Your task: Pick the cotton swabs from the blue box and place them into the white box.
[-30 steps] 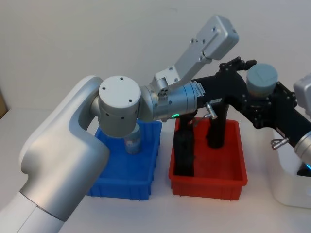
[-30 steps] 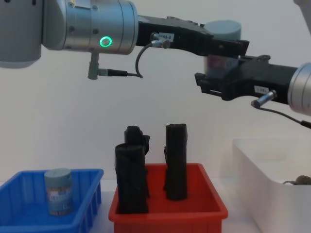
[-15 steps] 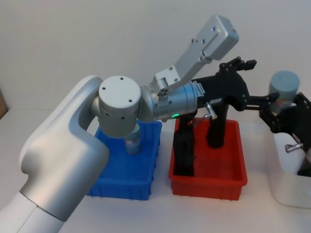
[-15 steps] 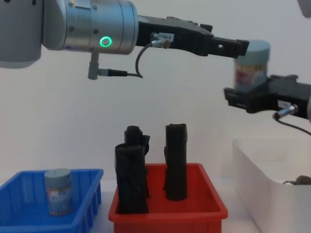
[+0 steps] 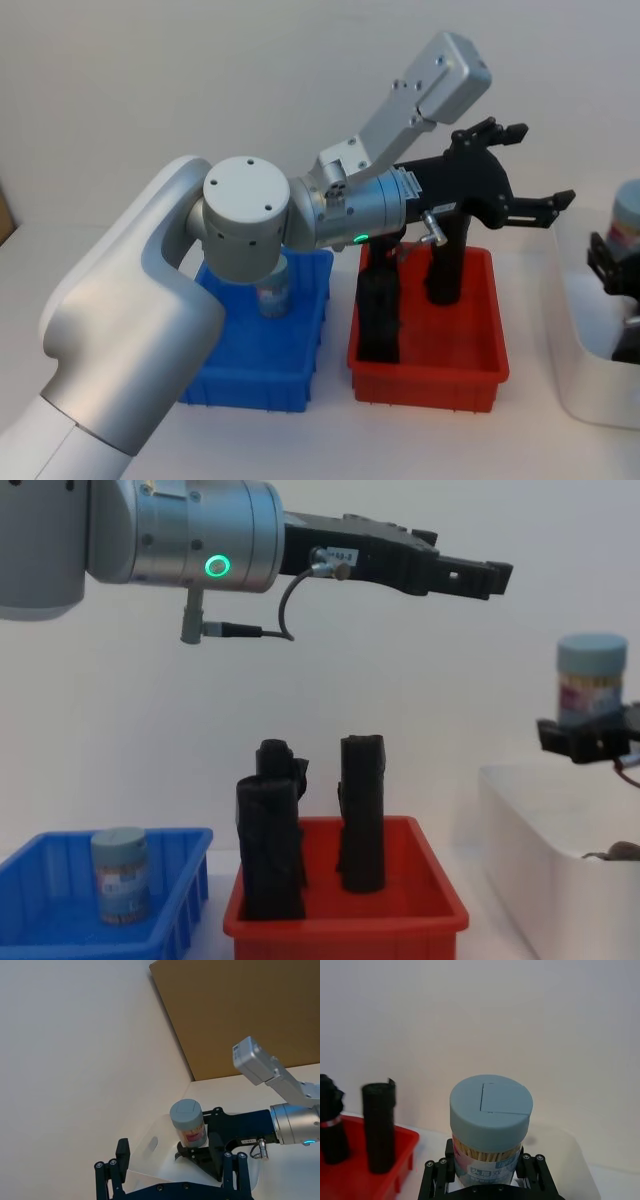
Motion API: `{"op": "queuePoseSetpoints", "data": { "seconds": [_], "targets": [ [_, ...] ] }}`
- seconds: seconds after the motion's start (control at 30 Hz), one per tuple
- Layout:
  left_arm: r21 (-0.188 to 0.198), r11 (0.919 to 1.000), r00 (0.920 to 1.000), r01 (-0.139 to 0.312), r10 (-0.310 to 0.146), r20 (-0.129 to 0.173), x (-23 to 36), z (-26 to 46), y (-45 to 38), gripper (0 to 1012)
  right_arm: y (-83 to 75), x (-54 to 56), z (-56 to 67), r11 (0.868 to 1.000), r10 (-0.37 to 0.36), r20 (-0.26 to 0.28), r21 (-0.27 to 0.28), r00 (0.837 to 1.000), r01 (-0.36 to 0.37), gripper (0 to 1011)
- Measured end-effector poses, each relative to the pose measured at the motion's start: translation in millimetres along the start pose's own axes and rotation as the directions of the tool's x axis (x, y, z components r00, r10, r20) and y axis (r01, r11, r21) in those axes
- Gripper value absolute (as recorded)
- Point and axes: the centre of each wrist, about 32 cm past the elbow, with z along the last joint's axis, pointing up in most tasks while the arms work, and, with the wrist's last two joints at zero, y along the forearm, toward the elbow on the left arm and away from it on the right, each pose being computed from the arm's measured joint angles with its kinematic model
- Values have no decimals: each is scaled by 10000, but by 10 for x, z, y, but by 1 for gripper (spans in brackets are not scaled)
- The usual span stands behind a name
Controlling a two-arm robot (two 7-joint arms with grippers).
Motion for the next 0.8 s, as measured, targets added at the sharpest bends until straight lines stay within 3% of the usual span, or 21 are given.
{"op": "queuePoseSetpoints", "data": {
  "seconds": [0.23,0.43,0.8],
  "targets": [
    [0,10000,10000,0,0,0,0,0,0,1003,114,46,-95,9914,-876,-273,-996,9958,845,641],
    [0,10000,10000,0,0,0,0,0,0,1003,239,67,-181,9729,-1518,-347,-1813,9878,1432,642],
    [-1,10000,10000,0,0,0,0,0,0,1003,357,77,-247,9541,-1976,-350,-2364,9797,1840,931]
  ]
}}
